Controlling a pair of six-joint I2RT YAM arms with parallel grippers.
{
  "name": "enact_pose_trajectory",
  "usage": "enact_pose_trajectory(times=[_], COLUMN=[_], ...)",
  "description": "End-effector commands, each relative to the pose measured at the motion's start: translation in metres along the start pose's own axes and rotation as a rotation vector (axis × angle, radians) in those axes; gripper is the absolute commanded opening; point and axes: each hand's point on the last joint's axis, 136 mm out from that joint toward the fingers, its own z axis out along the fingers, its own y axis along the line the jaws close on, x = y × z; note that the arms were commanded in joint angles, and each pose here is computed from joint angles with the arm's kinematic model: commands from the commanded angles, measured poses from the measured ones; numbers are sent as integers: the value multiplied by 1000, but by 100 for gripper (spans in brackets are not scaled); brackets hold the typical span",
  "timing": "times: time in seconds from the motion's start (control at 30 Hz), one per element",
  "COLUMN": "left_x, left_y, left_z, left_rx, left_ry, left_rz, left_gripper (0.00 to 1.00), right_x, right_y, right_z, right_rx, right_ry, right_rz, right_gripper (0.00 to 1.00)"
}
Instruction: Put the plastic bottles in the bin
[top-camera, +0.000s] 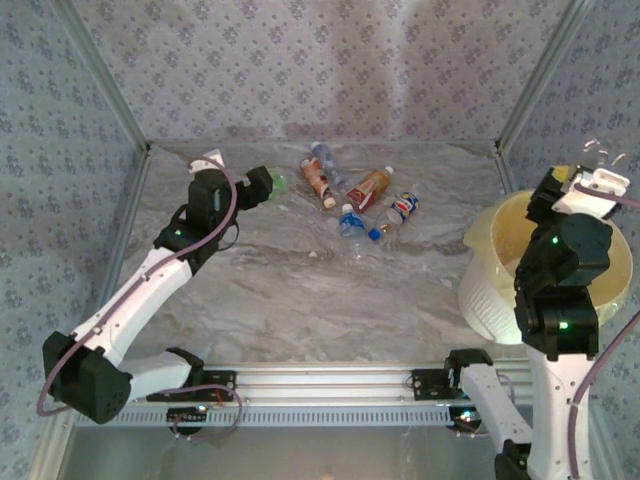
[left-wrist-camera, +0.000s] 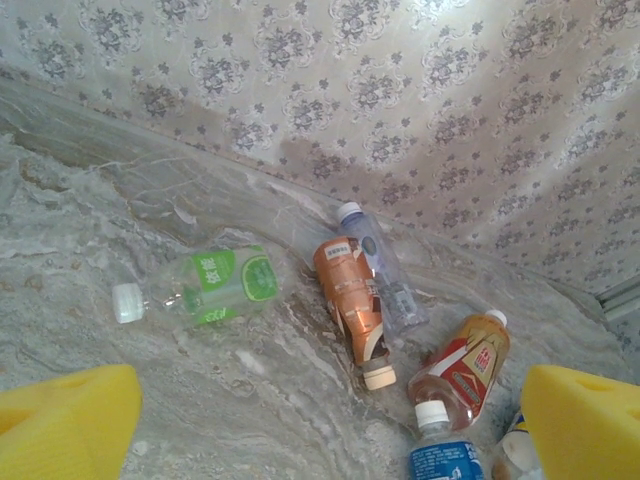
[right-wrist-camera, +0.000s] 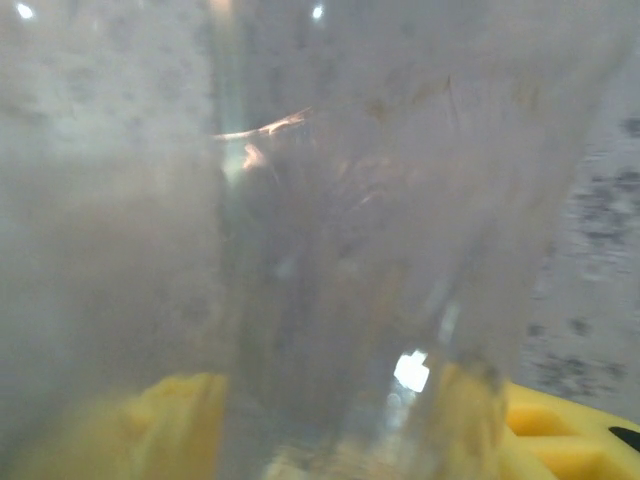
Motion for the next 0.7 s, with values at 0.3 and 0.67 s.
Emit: enact_pose_trajectory(times=[0.3,0.67], left_x=[8,15], left_y=[-14,0], left_z=[17,17], left_rx=[49,4], left_ry=[69,96], left_rz=[-1,-2], left_gripper=[98,98], right_x=[53,109], right_y=[-73,-99], right_z=[12,15], right_rx=[432,537], right_ry=[57,209], right_rz=[-295,-329], right_gripper=[48,69])
